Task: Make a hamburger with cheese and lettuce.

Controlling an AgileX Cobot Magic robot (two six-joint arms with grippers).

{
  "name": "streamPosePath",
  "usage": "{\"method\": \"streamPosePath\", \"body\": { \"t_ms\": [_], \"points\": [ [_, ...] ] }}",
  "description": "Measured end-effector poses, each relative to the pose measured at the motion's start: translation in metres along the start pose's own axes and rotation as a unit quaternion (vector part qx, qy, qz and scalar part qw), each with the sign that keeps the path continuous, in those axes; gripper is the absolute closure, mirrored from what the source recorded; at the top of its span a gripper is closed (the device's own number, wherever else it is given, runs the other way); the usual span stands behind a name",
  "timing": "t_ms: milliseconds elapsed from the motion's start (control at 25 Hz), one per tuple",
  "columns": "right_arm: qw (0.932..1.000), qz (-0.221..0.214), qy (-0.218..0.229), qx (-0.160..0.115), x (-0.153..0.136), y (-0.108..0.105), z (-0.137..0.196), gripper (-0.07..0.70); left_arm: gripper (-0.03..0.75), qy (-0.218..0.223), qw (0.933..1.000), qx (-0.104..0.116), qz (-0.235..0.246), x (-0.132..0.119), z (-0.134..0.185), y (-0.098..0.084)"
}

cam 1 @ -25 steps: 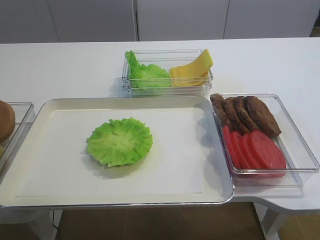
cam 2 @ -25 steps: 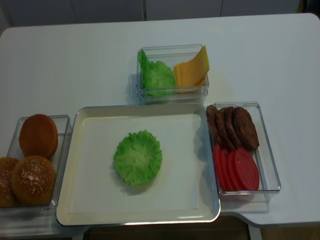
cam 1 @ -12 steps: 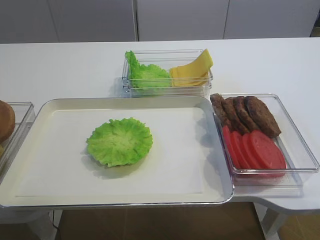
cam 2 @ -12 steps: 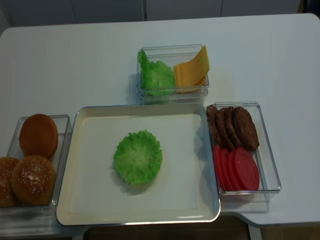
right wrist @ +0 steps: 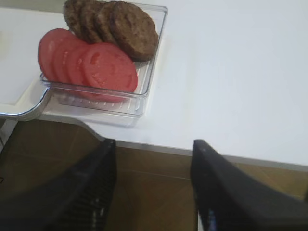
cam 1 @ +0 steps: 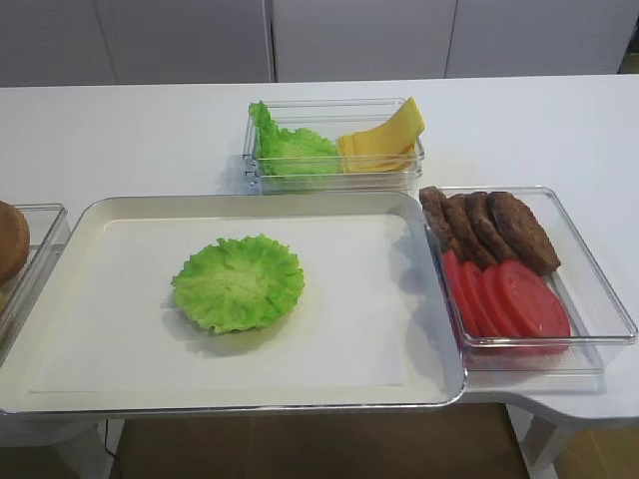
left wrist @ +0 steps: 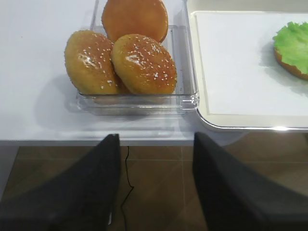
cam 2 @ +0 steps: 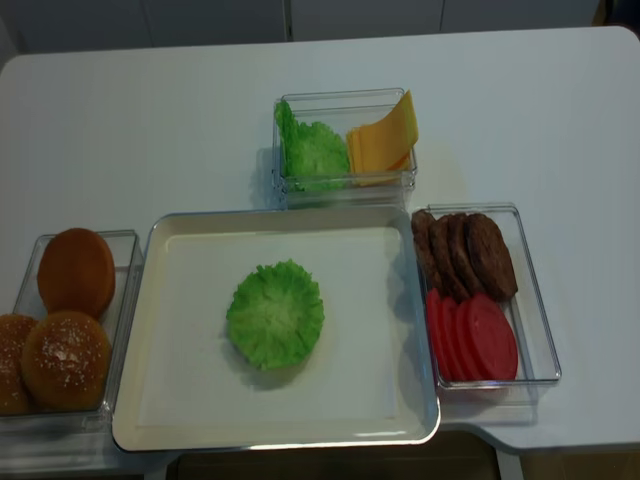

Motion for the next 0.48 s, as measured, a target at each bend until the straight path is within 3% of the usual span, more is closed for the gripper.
{"method": "streamPosePath", "body": {
  "t_ms": [200, 480],
  "points": [
    [0.9991, 0.035, -0.004, -0.022, -0.0006, -0.0002, -0.0004, 0.254, 0.354, 0.000, 1.0000, 0.000, 0.000, 0.0000, 0.0000, 0.0000],
    [0.9989, 0.040, -0.006, -0.024, -0.0004, -0.0002, -0.0003, 0.254, 0.354, 0.000, 1.0000, 0.000, 0.000, 0.0000, 0.0000, 0.0000]
  ]
}}
Point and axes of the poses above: a point on each arm's last joint axis where the gripper is mounted, x pointing back along that axis away from the gripper, y along the wrist's bending axis when the last joint is at zero, z = x × y, the point moved 1 cm from there along -x, pointing out along that axis toward the gripper, and after that the axes turned 7 degrees about -x, right-handed, at the moved point
